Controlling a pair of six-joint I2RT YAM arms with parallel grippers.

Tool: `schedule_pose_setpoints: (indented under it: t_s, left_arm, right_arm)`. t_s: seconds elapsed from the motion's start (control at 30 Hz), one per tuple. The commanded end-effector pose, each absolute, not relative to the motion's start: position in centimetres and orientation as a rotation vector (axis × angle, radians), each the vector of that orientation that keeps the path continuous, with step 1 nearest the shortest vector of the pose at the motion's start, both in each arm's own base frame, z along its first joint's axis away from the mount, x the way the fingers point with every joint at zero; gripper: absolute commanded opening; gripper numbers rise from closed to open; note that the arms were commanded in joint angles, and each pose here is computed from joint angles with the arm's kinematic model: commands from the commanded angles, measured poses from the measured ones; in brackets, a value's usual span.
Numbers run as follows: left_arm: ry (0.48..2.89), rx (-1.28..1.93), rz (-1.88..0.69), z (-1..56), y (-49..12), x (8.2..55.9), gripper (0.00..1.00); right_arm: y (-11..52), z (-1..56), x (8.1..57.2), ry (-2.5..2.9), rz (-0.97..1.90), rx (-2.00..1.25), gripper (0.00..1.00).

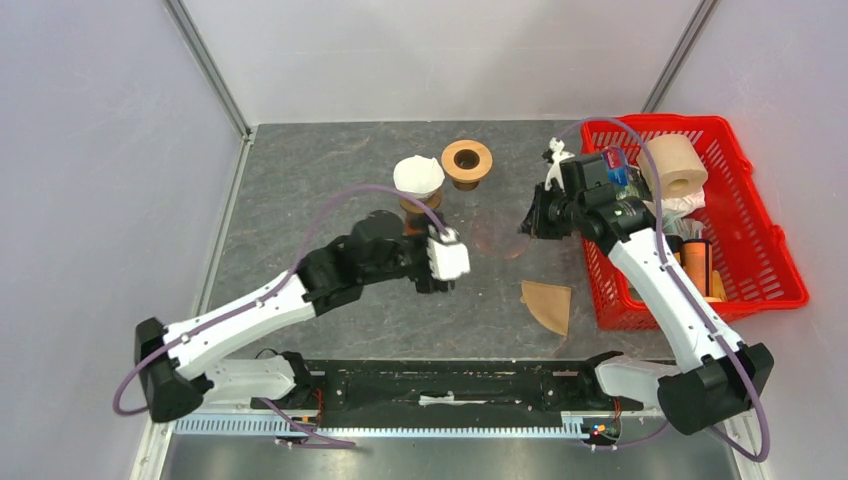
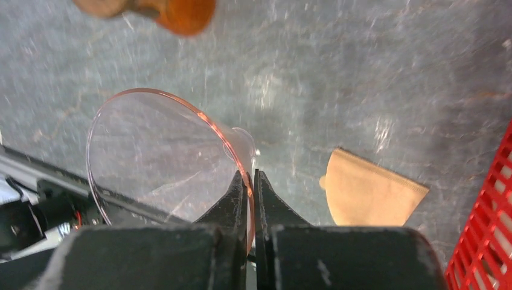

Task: Place the coffee filter in the dripper

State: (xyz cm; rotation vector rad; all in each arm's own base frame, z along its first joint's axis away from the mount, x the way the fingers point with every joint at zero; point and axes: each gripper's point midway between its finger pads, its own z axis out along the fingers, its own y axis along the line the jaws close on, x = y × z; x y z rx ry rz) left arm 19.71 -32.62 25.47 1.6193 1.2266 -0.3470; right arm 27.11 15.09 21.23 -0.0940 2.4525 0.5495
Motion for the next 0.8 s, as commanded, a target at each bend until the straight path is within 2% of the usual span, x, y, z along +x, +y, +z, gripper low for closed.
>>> schedule_pose_setpoints:
  t_s: [0.0,0.13,0.27,0.53,0.77]
  left_arm:
    - [1.417,0.768,-0.477,33.3,-28.5,26.6,0.92]
    - [1.561,0.186,-0.459,34.7,-20.5,31.2,0.93]
    - [1.571,-0.014,-0.421,35.3,-16.3,33.1,0.99]
    - [1.642,-0.040,-0.498,36.4,-15.6,37.8,1.00]
    - [1.654,0.104,-0.630,37.2,-19.5,43.2,0.99]
  right_arm:
    - [15.2,28.1,32.2,2.201,0.606,-0.018,0.00]
    - [15.6,30.4,36.2,2.154,0.606,-0.004,0.00]
    - [16.6,31.4,41.0,2.129,0.597,0.004,0.00]
    - [17.9,30.7,48.9,2.131,0.530,-0.031,0.00]
    - [18.6,29.4,51.6,2.153,0.513,-0.062,0.00]
